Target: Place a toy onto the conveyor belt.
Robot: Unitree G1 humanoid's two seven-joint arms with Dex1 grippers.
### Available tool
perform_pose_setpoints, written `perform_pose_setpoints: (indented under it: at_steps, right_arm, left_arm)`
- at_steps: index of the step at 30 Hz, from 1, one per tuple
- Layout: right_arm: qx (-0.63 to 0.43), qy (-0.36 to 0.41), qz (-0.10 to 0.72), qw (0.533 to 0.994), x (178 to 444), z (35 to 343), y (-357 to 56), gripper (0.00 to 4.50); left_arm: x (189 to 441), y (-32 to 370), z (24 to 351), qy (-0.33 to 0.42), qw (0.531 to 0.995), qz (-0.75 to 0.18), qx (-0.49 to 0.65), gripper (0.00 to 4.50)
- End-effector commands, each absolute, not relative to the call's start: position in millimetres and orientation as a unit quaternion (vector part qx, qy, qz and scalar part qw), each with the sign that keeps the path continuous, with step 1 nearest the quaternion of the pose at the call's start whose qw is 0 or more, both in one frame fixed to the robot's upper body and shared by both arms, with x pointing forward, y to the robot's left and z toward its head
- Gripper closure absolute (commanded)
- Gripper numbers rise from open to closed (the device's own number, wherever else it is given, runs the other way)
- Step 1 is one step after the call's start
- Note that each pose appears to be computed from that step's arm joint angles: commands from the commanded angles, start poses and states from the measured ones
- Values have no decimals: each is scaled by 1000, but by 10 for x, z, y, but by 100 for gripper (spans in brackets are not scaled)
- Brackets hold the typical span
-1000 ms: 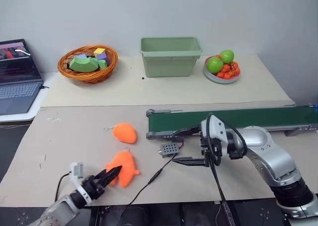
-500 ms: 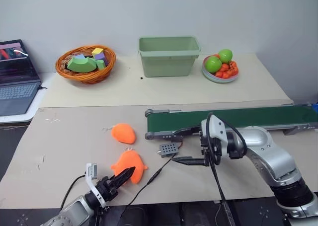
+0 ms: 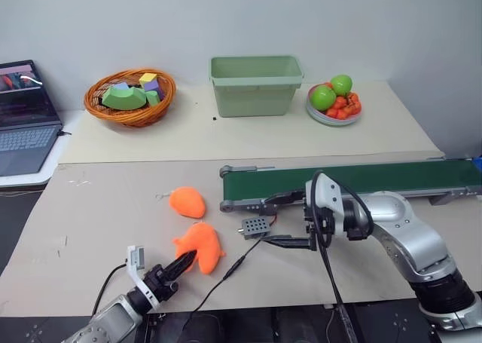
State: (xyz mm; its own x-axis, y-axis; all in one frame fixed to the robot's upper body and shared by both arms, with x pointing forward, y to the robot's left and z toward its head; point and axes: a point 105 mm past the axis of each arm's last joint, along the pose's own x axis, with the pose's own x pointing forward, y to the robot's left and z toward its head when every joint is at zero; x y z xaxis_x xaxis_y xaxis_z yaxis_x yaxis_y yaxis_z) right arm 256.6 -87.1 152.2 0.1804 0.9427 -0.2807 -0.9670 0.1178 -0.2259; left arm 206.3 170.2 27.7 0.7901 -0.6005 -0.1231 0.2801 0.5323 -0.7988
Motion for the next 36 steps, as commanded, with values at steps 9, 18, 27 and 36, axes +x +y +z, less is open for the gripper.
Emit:
perform_pose_setpoints:
  at_steps: [9,18,27,36]
  right_arm:
    - [-189,16,642,743,2616,1581,-853,0]
    - [-186,15,642,744,2650,1546,-825,0]
    - [-181,10,628,757,2662,1540,-829,0]
    - [-179,5,611,771,2656,1543,-856,0]
  left_arm:
    - [2305,1653,1147,66,938,-304,-150,438]
    - [2713,1723,1774,-10,941,-293,171,438]
    - [3263,1406,1956,-194,757,-230,580,438]
    - [3247,940,1708,-358,601,-285,655,438]
